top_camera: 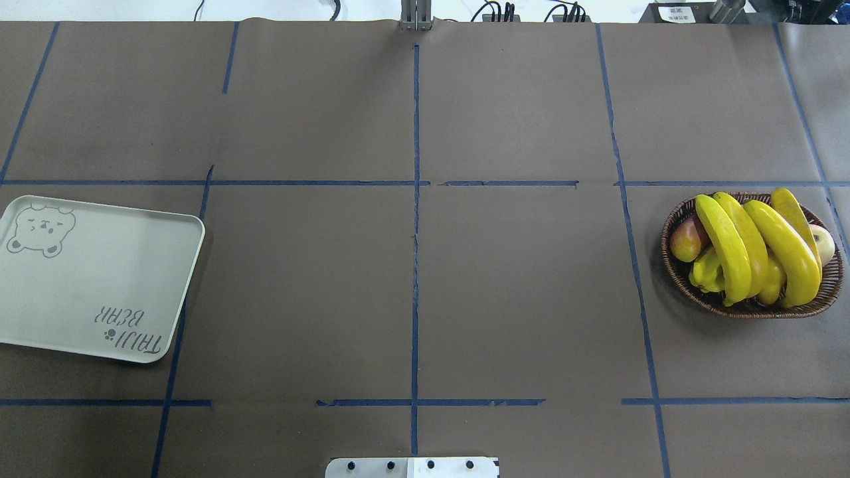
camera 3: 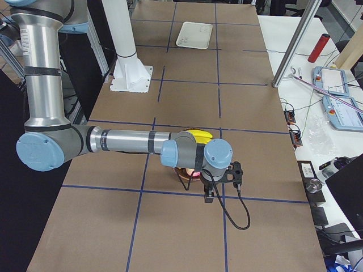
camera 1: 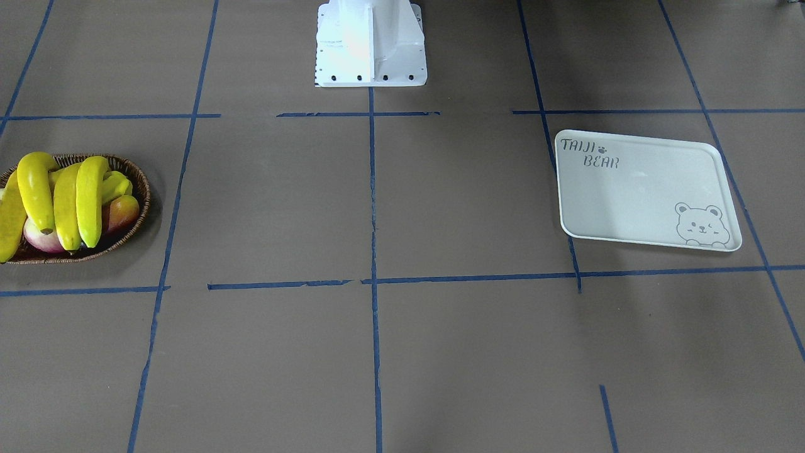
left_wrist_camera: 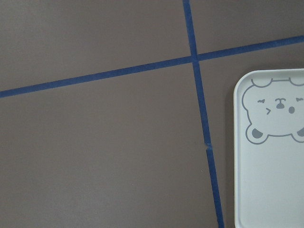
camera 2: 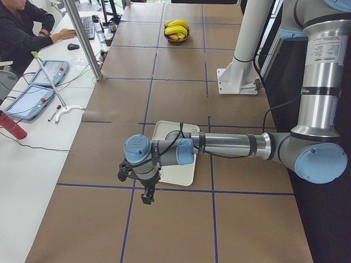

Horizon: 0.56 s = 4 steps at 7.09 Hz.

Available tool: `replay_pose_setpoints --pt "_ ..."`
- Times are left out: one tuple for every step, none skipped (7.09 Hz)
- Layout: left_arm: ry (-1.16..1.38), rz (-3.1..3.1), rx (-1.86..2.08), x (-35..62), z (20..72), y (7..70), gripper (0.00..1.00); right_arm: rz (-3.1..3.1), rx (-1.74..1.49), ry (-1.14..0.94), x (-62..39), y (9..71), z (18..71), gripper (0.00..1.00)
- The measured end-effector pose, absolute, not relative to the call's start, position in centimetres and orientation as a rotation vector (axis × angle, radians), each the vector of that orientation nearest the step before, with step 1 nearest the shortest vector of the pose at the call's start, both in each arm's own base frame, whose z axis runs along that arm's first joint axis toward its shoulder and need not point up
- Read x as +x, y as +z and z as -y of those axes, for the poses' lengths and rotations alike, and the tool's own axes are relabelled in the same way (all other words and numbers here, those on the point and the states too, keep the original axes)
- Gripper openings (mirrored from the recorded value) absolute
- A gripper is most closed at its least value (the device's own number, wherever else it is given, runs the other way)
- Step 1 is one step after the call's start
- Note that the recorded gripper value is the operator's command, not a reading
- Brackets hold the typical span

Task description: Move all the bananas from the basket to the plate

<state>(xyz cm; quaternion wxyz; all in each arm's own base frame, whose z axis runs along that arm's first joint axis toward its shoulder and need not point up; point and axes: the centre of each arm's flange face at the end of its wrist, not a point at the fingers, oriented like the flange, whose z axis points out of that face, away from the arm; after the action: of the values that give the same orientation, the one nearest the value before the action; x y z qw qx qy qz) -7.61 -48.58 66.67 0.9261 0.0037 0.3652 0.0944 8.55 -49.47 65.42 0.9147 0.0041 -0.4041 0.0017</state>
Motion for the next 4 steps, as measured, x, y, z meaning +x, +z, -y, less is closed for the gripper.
replay_pose_setpoints --pt "0.194 -0.749 0.008 -7.61 48.58 66.64 1.0 0.832 0.009 0.003 8.56 65.39 49.5 1.0" --pt "0.194 -0.749 0.008 -7.61 48.58 66.62 1.0 0.832 0.01 0.003 8.56 65.37 49.52 1.0" --pt "0.194 -0.749 0.009 -7.61 48.61 66.56 1.0 0.832 0.011 0.002 8.56 65.28 49.56 1.0" --pt "0.196 -0.749 0.012 -7.61 48.68 66.45 1.0 0.832 0.014 0.002 8.54 65.16 49.6 1.0"
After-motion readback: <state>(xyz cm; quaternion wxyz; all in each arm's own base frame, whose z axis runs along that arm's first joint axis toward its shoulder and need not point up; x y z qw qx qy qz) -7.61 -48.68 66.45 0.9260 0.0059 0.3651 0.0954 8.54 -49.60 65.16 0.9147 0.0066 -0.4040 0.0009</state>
